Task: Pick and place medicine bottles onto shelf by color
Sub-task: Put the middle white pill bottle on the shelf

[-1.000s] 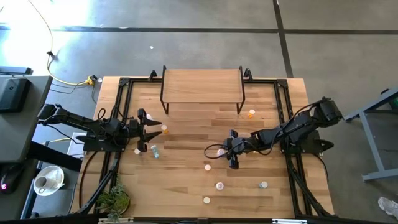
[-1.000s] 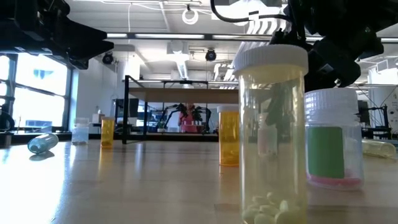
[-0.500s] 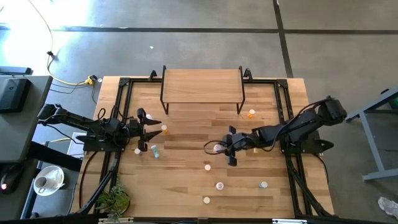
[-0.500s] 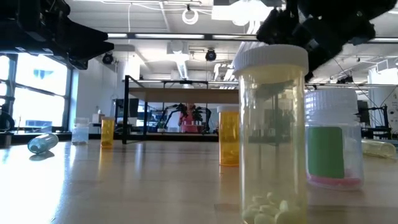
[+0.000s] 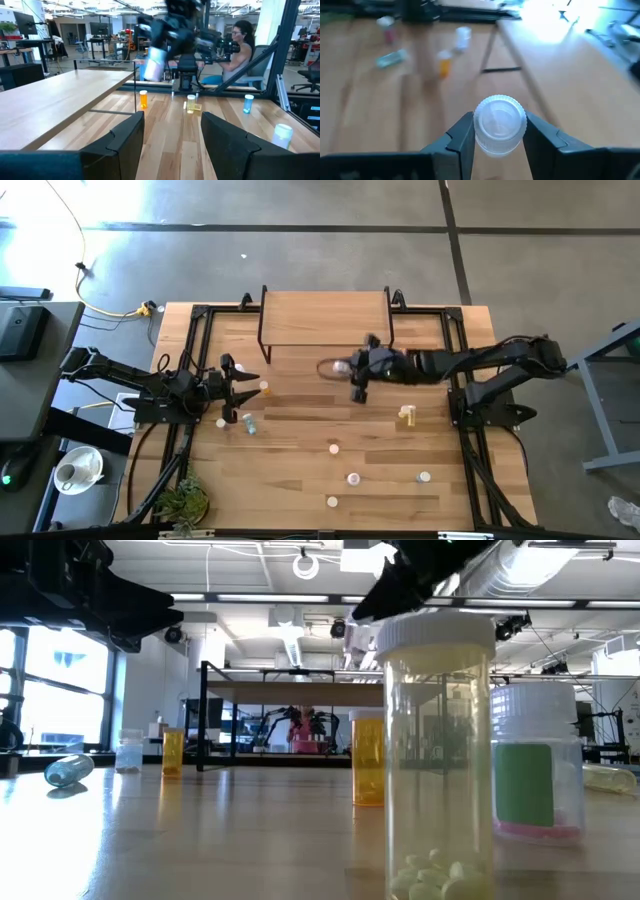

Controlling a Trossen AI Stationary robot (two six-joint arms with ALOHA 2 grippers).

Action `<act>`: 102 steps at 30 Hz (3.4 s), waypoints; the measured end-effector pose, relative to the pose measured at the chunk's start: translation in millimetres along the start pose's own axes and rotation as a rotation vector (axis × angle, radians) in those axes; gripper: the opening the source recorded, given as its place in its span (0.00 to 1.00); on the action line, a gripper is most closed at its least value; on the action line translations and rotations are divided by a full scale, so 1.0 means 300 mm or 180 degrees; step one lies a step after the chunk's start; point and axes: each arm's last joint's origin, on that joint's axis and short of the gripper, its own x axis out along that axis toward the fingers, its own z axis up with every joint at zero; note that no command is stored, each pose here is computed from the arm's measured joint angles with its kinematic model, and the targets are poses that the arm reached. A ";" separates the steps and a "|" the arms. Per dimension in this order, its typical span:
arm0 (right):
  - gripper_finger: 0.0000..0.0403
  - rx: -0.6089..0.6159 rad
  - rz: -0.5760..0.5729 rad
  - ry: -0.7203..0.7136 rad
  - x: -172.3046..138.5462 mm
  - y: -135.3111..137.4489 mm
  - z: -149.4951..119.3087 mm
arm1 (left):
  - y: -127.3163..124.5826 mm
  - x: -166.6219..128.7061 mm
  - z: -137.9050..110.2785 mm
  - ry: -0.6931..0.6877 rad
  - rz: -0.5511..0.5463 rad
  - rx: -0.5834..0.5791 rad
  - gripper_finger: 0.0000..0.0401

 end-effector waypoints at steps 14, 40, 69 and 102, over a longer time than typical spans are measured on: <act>0.30 0.0197 -0.0883 -0.0158 -0.038 -0.287 0.155 | -0.001 0.000 0.000 -0.0001 -0.0026 -0.0039 0.46; 0.30 0.1324 -0.1355 0.0375 -0.094 -0.678 0.097 | -0.001 0.000 0.000 -0.0001 -0.0039 -0.0180 0.46; 0.30 0.1624 -0.0808 0.1144 0.119 -0.679 -0.036 | -0.001 0.000 0.000 -0.0002 -0.0039 -0.0181 0.46; 0.55 0.1416 -0.1031 0.0788 -0.037 -0.659 0.048 | -0.001 -0.001 -0.022 0.0210 -0.0039 -0.0021 0.46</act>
